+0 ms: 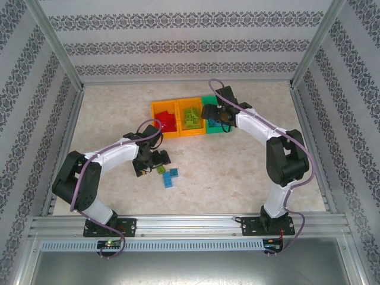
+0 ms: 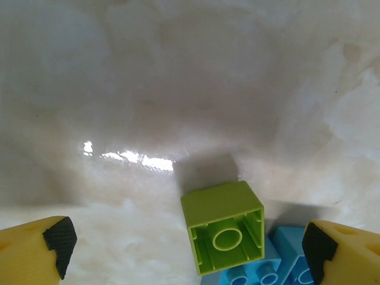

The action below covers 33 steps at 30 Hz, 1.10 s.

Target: Sort the legos into containers by color

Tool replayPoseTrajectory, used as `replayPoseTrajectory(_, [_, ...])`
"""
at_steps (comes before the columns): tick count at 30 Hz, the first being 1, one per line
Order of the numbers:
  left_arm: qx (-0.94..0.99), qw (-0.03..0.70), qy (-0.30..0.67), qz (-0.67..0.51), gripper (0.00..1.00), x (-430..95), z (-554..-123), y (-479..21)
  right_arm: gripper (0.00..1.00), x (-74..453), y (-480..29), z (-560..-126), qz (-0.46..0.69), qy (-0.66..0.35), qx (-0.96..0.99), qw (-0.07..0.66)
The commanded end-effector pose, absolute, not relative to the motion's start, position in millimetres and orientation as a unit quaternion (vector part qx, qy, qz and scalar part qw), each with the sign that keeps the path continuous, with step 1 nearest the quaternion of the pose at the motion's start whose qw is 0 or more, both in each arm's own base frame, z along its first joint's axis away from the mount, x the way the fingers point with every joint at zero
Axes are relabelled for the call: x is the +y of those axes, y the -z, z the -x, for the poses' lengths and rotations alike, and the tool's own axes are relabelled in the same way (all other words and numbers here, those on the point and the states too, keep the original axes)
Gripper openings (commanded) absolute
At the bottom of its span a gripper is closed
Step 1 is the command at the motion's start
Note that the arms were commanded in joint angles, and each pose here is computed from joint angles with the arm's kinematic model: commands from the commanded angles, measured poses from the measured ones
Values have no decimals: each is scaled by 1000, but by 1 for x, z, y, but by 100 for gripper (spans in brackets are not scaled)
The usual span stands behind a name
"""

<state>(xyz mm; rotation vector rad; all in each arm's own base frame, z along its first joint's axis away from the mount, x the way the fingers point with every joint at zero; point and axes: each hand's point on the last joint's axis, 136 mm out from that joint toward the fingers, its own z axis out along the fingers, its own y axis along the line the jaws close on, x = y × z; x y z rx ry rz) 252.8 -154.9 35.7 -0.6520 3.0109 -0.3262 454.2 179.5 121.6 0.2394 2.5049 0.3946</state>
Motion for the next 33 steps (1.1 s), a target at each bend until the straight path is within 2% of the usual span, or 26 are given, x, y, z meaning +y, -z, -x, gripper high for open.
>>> replayPoseTrajectory(1, [968,-2,98,231,98,-160,-249,-31,87,175,-128,-451,-99,-145,935,309])
replayPoseTrajectory(13, [965,-11,100,241,82,-167,-258,-18,89,160,-110,-440,-117,-132,938,298])
replayPoseTrajectory(17, [965,-8,105,238,66,-173,-265,-16,89,156,-108,-438,-118,-128,939,297])
replayPoseTrajectory(23, [969,0,109,224,47,-180,-281,-17,89,151,-108,-431,-117,-125,939,299])
replayPoseTrajectory(30, [973,10,107,206,32,-183,-291,-20,89,146,-117,-422,-114,-123,936,309])
replayPoseTrajectory(33, [975,29,103,194,31,-181,-298,-30,89,144,-118,-415,-113,-125,935,311])
